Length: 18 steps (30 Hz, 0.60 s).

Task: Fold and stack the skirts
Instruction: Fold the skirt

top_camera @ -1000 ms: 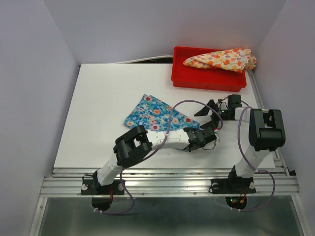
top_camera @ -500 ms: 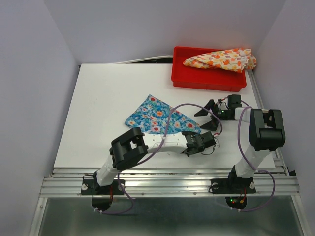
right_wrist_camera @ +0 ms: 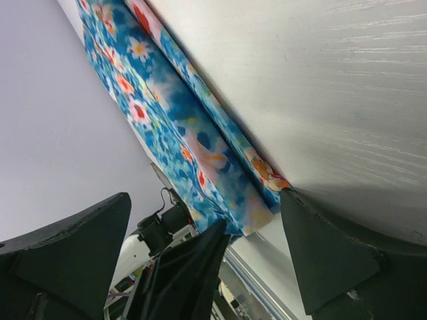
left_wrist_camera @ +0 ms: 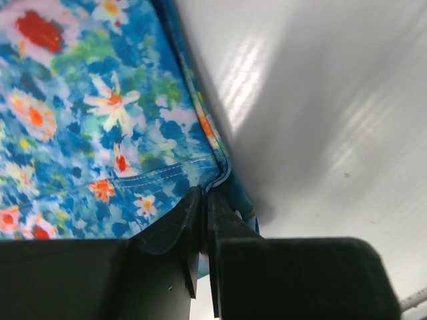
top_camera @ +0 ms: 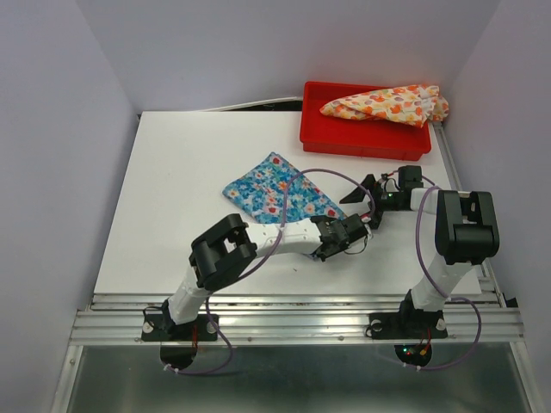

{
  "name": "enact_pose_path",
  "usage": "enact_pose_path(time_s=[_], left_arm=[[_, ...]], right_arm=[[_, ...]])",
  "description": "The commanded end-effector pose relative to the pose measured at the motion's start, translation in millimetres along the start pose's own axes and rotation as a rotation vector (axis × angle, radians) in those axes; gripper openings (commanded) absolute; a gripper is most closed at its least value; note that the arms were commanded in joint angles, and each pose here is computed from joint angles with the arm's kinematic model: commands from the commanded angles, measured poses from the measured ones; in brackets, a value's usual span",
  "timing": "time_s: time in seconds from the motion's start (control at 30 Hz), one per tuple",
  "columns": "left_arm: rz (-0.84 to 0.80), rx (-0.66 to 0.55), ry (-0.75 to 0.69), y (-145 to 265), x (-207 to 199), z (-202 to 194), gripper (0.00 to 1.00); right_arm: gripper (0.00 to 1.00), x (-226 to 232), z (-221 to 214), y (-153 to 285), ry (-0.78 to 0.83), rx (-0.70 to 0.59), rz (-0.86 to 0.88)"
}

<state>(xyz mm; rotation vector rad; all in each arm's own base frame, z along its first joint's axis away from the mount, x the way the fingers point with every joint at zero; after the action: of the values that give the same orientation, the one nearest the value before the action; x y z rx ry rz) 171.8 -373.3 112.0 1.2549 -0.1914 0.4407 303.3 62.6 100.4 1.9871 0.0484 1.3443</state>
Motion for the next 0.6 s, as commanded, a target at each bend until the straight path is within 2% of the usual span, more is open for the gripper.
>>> enact_pose_path(time_s=[0.0,0.07,0.13,0.17,0.23,0.33,0.37,0.43,0.47,0.57], left_arm=[[0.052,-0.009,0.046,11,13,5,0.17],[0.059,-0.013,0.051,12,15,6,0.2],[0.048,-0.032,0.049,16,16,10,0.32],[0.042,-0.053,0.049,21,18,13,0.42],[0.046,-0.092,0.057,28,21,17,0.5],[0.059,-0.184,0.078,51,33,18,0.54],[0.055,-0.206,0.088,58,39,16,0.59],[0.001,-0.291,0.159,79,63,8,0.65],[-0.043,-0.337,0.158,91,61,8,0.66],[-0.129,-0.471,0.291,119,106,-18,0.75]], right_arm=[[1.0,-23,3,-6,0.015,-0.089,-0.13],[1.0,-23,3,-6,0.016,-0.089,-0.132],[1.0,-24,3,-7,0.015,-0.086,-0.133],[1.0,-24,3,-6,0.016,-0.085,-0.13],[1.0,-22,2,-6,0.021,-0.081,-0.122],[1.0,-19,0,-4,0.029,-0.076,-0.101],[1.0,-18,0,-3,0.031,-0.074,-0.097],[0.99,-14,-5,0,0.044,-0.072,-0.064],[0.99,-14,-7,1,0.046,-0.068,-0.05],[0.95,-14,-21,7,0.058,-0.073,0.003]])
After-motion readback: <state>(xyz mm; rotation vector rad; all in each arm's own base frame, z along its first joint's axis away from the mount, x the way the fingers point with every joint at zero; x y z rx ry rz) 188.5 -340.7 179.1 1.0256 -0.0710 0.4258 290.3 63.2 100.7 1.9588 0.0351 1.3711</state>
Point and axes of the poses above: each gripper's point midway between its finger pads, its own y axis back along the fingers, its own x axis along the line the jaws close on, z = x × y, the point moved 9 cm from there along y, back along the fingers, and after that the axes turned 9 degrees about -y, right-handed, at the moved point
